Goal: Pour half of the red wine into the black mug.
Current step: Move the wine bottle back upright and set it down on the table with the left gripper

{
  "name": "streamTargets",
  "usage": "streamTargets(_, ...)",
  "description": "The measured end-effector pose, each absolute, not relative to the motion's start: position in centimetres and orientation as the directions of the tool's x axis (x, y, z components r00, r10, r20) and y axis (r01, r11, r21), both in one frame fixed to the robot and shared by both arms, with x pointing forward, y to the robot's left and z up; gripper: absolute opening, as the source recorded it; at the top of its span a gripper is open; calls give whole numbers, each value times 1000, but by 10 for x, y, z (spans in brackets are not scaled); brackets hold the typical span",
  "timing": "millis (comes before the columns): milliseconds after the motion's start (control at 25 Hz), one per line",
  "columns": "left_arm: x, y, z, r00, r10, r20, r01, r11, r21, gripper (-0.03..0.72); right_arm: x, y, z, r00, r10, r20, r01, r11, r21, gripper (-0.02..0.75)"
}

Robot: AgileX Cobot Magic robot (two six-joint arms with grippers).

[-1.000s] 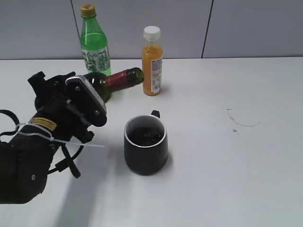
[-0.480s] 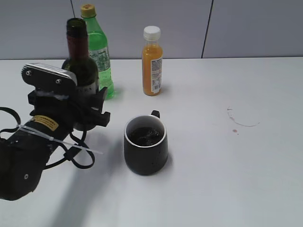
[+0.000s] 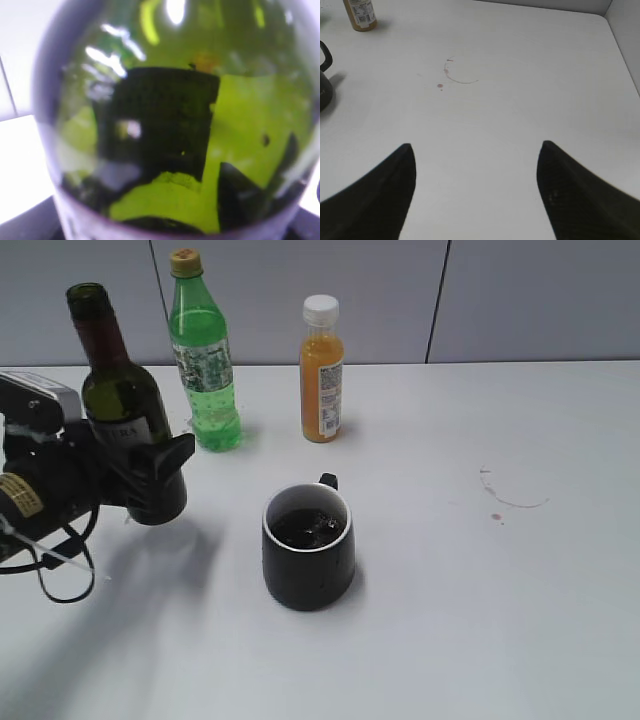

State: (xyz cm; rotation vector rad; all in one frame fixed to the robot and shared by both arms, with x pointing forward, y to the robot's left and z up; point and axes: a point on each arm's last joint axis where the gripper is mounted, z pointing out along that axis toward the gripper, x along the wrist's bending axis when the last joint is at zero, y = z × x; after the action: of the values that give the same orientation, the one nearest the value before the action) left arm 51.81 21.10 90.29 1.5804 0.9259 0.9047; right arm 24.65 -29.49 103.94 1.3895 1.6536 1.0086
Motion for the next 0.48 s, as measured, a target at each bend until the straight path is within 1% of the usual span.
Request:
streamTargets(40,519,216,903,436,896,88,117,-154,981,532,247,-295,1039,-140,989,-51,407,104,907,573)
streamTargets(120,522,233,902,440,894,88,122,-157,980,532,247,-295,1039,-140,989,-51,407,104,907,573)
streamTargets(280,532,260,906,430,896,112,104,-172,980,532,247,-295,1039,-140,989,-51,407,104,907,573)
streamTargets(480,545,273,916,445,890,97,69,-142,988,532,247,-295,1039,-140,989,-51,407,104,907,573)
